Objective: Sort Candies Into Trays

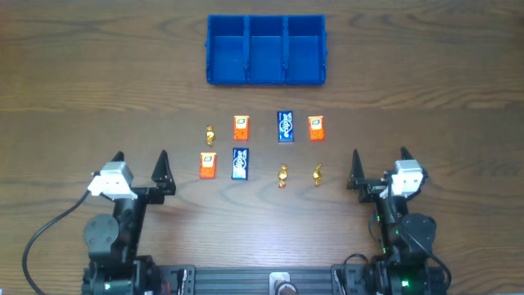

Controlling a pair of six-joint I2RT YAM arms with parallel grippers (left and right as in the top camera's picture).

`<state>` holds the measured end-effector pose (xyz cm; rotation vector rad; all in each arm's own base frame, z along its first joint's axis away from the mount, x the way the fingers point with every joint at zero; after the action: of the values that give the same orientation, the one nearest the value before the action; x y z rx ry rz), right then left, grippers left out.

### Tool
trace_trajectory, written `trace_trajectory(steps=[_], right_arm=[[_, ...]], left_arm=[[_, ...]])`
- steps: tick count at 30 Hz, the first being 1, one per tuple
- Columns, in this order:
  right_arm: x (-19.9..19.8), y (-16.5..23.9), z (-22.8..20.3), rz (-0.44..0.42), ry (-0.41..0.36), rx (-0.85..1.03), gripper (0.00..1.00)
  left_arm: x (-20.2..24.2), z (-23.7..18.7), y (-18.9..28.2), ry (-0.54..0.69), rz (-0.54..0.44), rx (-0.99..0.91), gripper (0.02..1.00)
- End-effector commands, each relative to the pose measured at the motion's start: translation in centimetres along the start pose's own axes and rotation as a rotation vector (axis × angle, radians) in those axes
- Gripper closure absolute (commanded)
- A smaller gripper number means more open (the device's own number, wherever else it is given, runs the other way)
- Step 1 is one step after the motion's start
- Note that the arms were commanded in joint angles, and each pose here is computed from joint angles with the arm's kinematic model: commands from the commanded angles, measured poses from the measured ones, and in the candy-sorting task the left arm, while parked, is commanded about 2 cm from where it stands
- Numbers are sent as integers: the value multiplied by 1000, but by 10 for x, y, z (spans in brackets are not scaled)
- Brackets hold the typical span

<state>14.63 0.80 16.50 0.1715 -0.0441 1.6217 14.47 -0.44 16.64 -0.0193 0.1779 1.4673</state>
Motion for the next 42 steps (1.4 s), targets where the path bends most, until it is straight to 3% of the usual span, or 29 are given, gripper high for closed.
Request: trace_trajectory(steps=[1, 6, 10, 14, 19, 28, 36, 42], right_arm=[[0, 0, -1, -2, 13, 1, 3], [0, 0, -1, -2, 13, 1, 3], [0, 0, -1, -2, 13, 1, 3], [0, 0, -1, -2, 13, 1, 3], [0, 0, -1, -2, 13, 1, 3], [0, 0, -1, -2, 13, 1, 3], [0, 0, -1, -2, 13, 1, 3], [0, 0, -1, -2, 13, 1, 3]], left_arm=[[-4, 8, 4, -11, -30, 16, 20], [-30, 85, 11, -43, -154, 220, 18], [-51, 114, -30, -22, -211, 548, 18], [-79, 63, -88, -88, -91, 902, 18], [-86, -10, -122, -84, -28, 1176, 20], [-89, -59, -128, -147, 40, 1342, 38], [-87, -74, -132, -153, 63, 1370, 196], [-89, -74, -133, -147, 66, 1367, 384]])
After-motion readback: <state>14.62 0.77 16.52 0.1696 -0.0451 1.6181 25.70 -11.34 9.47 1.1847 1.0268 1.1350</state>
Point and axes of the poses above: each gripper's point midway between its finger pads, its own y axis back along the fingers, its own x axis along the line the jaws close on, z = x × y, the point moved 10 cm from there along y, back along the fingers, and after that the axes turned 6 degrees about -y, right-handed, at the moved point
